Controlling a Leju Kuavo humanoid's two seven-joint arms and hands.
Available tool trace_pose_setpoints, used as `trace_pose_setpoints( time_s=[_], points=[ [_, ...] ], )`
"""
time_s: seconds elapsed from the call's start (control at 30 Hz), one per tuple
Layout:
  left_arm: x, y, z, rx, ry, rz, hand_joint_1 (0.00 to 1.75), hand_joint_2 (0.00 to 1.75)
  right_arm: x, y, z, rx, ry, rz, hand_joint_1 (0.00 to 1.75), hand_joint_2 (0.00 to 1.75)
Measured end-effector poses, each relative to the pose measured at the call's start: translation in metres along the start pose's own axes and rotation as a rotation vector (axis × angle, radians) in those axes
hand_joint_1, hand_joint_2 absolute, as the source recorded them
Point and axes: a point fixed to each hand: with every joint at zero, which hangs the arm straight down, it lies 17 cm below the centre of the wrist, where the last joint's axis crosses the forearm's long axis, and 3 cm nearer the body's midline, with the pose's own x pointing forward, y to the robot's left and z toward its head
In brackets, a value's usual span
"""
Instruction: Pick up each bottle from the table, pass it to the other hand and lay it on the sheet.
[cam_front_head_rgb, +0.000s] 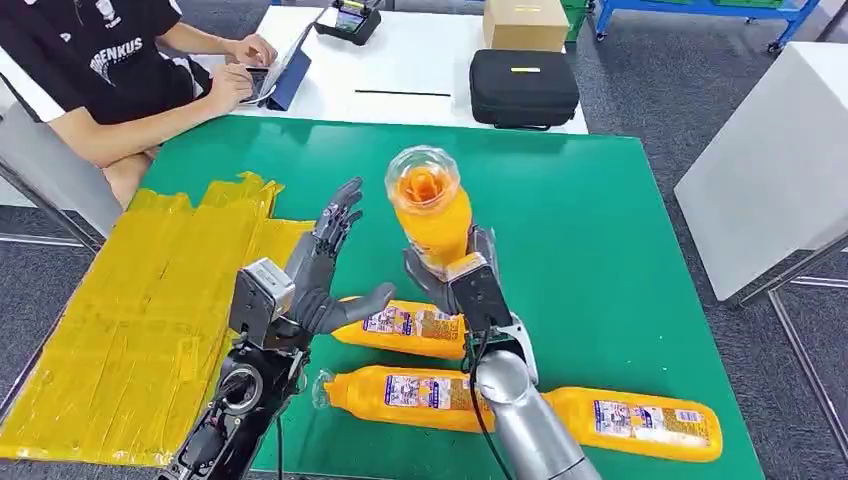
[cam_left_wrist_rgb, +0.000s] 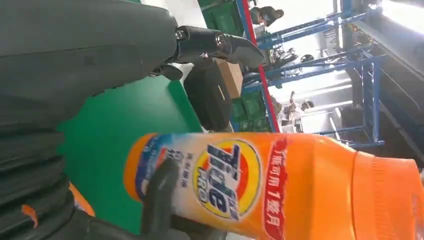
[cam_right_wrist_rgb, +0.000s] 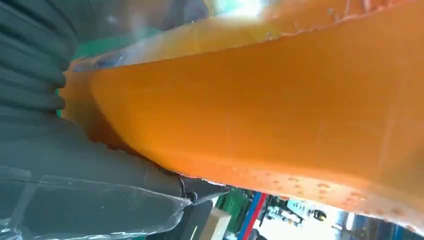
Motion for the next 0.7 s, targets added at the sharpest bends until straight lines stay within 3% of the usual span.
trace_pose_setpoints(
  time_s=[0.33, 0.7],
  points=[
    [0.013, -0.003, -0.004, -0.001, -0.031, 0.023, 0.0, 1.75, -0.005, 0.065, 0.012, 0.156, 0.021, 0.007, 1.75, 1.75],
    [0.014, -0.003, -0.004, 0.004, -0.034, 0.027, 0.0, 1.75, -0.023, 0.087, 0.022, 0.212, 0.054, 0.023, 1.75, 1.75]
  ],
)
